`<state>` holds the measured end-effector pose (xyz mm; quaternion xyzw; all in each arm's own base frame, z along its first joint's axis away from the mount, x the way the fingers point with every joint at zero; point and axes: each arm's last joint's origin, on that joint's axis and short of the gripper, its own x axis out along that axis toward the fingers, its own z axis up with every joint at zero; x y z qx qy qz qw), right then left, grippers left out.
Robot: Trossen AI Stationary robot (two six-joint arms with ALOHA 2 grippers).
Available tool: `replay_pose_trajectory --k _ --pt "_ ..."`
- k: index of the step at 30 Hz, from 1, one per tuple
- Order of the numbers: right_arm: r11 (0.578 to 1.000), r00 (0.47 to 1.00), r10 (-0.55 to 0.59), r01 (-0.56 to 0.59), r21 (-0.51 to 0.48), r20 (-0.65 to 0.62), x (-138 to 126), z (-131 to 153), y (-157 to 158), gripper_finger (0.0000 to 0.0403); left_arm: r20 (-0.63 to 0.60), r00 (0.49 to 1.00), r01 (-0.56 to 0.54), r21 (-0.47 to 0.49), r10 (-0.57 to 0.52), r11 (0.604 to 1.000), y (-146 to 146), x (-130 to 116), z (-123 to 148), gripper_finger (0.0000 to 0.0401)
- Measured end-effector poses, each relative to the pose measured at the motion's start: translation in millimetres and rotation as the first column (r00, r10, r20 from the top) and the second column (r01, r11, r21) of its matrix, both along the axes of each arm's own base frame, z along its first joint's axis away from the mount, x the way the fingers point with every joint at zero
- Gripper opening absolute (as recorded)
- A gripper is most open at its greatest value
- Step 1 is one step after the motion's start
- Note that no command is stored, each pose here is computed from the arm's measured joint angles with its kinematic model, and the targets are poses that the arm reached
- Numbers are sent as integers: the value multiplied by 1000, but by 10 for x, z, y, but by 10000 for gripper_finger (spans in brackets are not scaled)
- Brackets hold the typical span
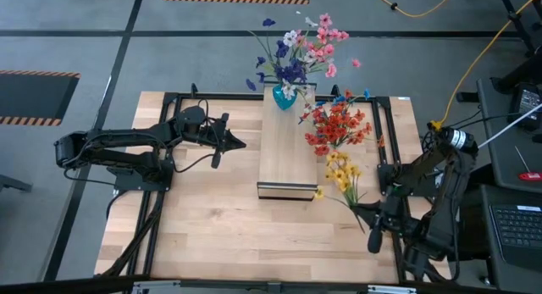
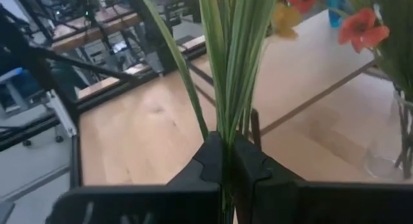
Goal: Pick and place flowers into a vace then onto a shelf
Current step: Put the yellow flowers into the transparent vase
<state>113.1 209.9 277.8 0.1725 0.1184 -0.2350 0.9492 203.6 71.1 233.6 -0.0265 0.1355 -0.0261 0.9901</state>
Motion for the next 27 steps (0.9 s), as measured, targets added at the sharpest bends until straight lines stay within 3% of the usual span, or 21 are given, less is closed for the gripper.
replay_pose_trajectory --k 3,9,12,20,27 --pt "1000 1000 -24 25 -19 8 35 -124 -56 6 1 1000 7 25 -7 1000 0 0 0 4" --pt "997 995 -50 46 59 85 29 -485 -115 6 2 1000 11 40 -11 999 0 0 0 5" --pt "1000 998 -18 17 9 58 40 -544 -91 6 2 1000 12 40 -12 999 0 0 0 3" --pt "986 979 57 -86 -141 -196 409 -123 49 6 1 1000 7 22 -7 1000 0 0 0 6" --pt "891 947 120 -235 -388 -297 693 391 69 6 2 1000 8 22 -8 1000 -1 0 0 2"
